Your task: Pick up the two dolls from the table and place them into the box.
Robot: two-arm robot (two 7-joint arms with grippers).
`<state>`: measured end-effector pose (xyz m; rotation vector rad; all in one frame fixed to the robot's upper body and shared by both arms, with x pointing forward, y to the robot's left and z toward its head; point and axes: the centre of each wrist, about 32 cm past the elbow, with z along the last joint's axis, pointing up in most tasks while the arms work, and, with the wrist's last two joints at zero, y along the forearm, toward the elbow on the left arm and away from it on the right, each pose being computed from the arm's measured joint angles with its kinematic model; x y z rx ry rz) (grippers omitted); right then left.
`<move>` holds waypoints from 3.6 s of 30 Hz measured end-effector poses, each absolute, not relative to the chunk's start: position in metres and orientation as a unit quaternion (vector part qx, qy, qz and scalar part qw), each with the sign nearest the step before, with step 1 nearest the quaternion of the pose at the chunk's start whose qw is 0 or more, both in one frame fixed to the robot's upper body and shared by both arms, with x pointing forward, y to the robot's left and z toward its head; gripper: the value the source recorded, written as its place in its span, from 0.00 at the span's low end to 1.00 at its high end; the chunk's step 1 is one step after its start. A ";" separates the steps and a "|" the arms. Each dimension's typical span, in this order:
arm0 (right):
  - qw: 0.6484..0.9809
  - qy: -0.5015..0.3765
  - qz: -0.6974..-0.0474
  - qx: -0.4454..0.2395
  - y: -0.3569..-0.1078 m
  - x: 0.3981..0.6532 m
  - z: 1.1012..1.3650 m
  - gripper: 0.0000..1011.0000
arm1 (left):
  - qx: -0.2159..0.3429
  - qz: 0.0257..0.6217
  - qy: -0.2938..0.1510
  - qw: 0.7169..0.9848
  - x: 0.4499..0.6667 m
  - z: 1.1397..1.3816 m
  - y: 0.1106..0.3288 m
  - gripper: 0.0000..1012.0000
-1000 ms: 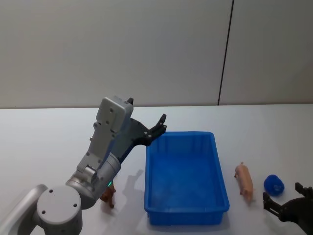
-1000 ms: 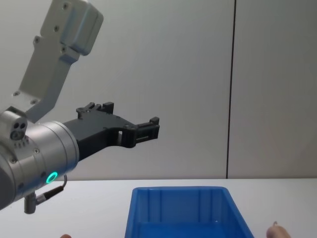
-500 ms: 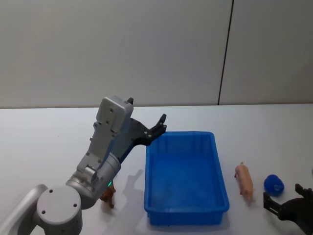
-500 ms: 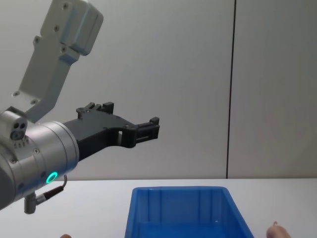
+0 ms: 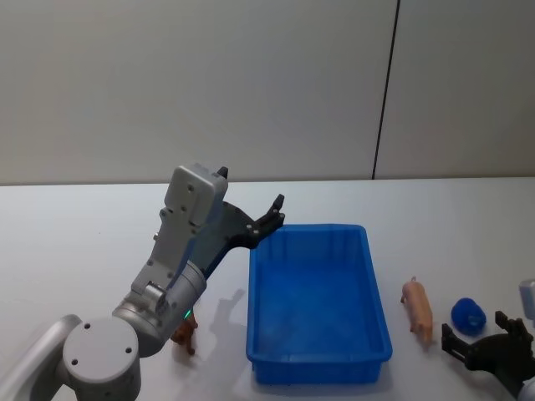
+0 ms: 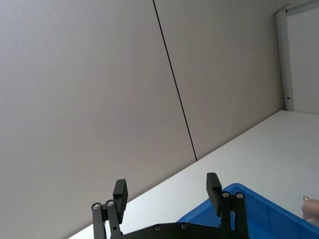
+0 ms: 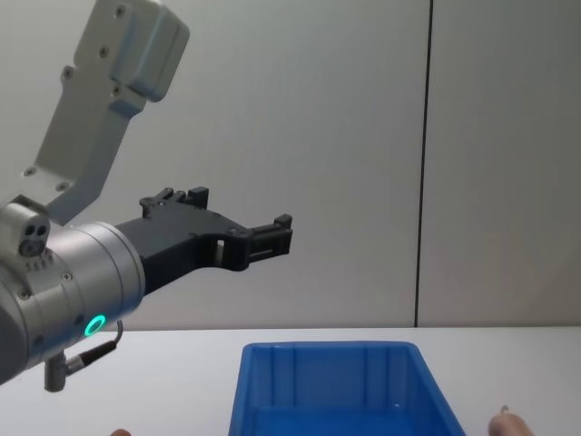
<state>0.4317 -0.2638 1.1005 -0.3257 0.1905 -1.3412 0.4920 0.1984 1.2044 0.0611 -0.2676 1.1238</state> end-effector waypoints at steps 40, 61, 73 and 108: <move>0.752 0.102 -0.638 -0.134 -0.262 0.458 1.092 0.45 | 0.029 0.531 -0.126 0.837 0.492 1.204 0.198 0.99; 0.799 0.021 -0.596 -0.075 -0.248 0.461 1.135 0.33 | 0.029 0.531 -0.126 0.837 0.492 1.204 0.198 0.99; 0.848 0.003 -0.526 -0.062 -0.226 0.463 1.157 0.26 | 0.029 0.531 -0.126 0.837 0.492 1.204 0.198 0.99; 0.907 0.039 -0.408 -0.100 -0.171 0.471 1.151 0.84 | 0.029 0.531 -0.126 0.837 0.492 1.204 0.198 0.99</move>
